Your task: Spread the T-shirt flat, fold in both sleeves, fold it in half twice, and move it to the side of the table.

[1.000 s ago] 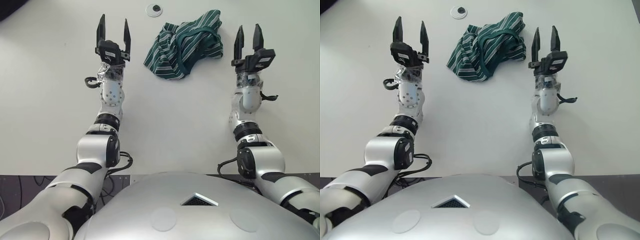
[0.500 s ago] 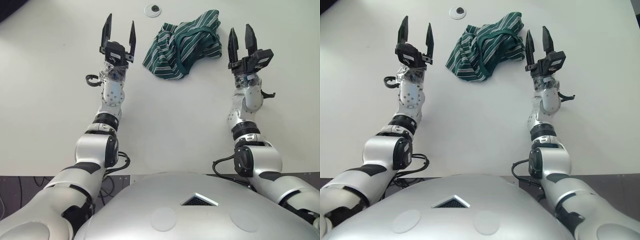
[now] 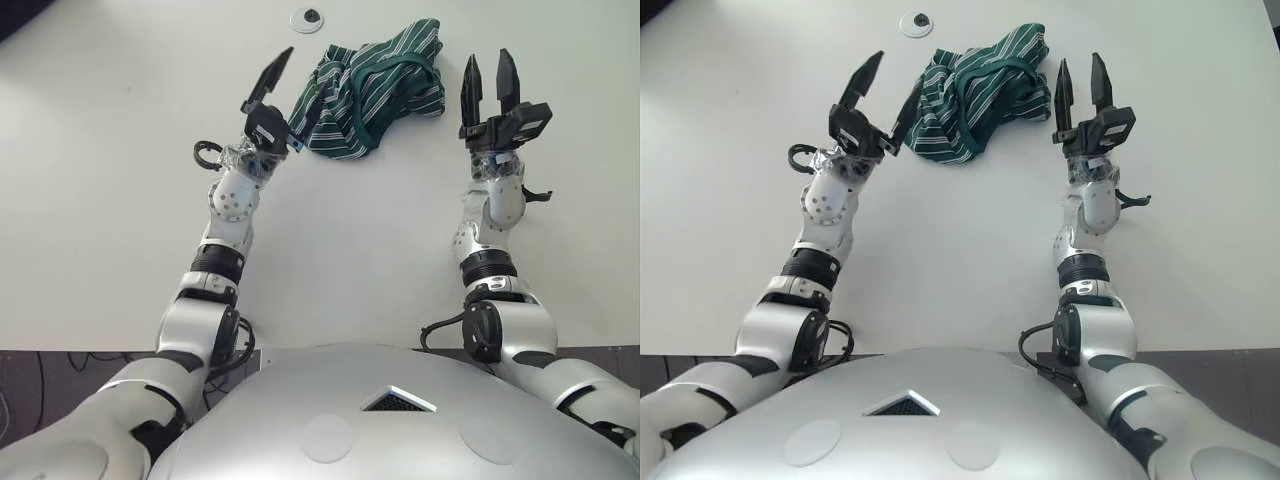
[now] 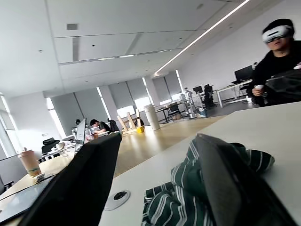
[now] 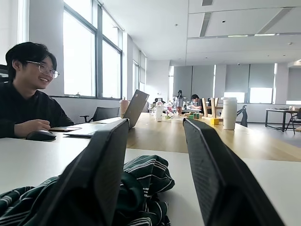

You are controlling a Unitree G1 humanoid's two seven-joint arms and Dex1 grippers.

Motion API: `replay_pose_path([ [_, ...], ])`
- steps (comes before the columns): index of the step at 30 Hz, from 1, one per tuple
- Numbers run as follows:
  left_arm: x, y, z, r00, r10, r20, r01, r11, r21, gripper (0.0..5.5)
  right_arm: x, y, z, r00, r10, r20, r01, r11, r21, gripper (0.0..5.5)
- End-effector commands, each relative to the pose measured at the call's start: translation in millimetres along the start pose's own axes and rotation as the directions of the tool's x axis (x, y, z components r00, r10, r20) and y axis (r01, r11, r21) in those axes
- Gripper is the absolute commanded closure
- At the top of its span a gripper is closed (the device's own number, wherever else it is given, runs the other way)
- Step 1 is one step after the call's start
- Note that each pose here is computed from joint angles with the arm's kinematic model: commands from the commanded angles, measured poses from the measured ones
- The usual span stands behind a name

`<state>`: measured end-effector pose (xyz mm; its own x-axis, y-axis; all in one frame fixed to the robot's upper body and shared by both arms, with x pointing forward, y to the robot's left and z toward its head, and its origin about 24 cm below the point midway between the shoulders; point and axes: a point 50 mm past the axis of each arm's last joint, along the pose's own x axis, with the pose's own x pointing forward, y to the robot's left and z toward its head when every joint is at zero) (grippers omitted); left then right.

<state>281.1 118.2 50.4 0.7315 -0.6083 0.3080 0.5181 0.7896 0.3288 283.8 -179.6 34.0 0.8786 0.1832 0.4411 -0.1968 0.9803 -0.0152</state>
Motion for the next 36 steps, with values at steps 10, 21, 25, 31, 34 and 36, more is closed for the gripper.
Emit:
replay_pose_path([
  [10, -27.3, -52.7, -8.0, 0.731, -0.409, -0.546, 0.337, 0.912, -0.233, 2.59, -13.8, 19.2, -18.1, 0.992, 0.016, -0.129, -0.013, 1.0, 0.027, 3.4],
  [21, -11.2, -51.4, -35.7, 0.704, -0.368, -0.607, 0.371, 0.92, -0.127, 2.59, -11.0, 25.8, -21.6, 0.987, 0.044, -0.156, -0.041, 0.999, 0.024, 3.4],
  [25, -6.2, -48.0, -44.6, 0.699, -0.355, -0.62, 0.364, 0.924, -0.119, 2.82, -10.0, 27.0, -22.3, 0.986, 0.047, -0.159, -0.044, 0.999, 0.024, 3.4],
  [31, -11.4, -49.9, -54.1, 0.675, -0.372, -0.637, 0.375, 0.917, -0.138, 3.76, -9.0, 28.5, -22.9, 0.985, 0.053, -0.161, -0.049, 0.998, 0.026, 3.4],
  [34, -12.0, -50.1, -56.1, 0.671, -0.376, -0.639, 0.38, 0.915, -0.139, 4.25, -9.0, 28.5, -23.1, 0.985, 0.052, -0.162, -0.048, 0.999, 0.026, 3.4],
  [36, -12.0, -50.4, -56.3, 0.671, -0.378, -0.638, 0.382, 0.913, -0.14, 4.58, -8.8, 28.5, -23.3, 0.985, 0.052, -0.164, -0.048, 0.998, 0.027, 3.4],
])
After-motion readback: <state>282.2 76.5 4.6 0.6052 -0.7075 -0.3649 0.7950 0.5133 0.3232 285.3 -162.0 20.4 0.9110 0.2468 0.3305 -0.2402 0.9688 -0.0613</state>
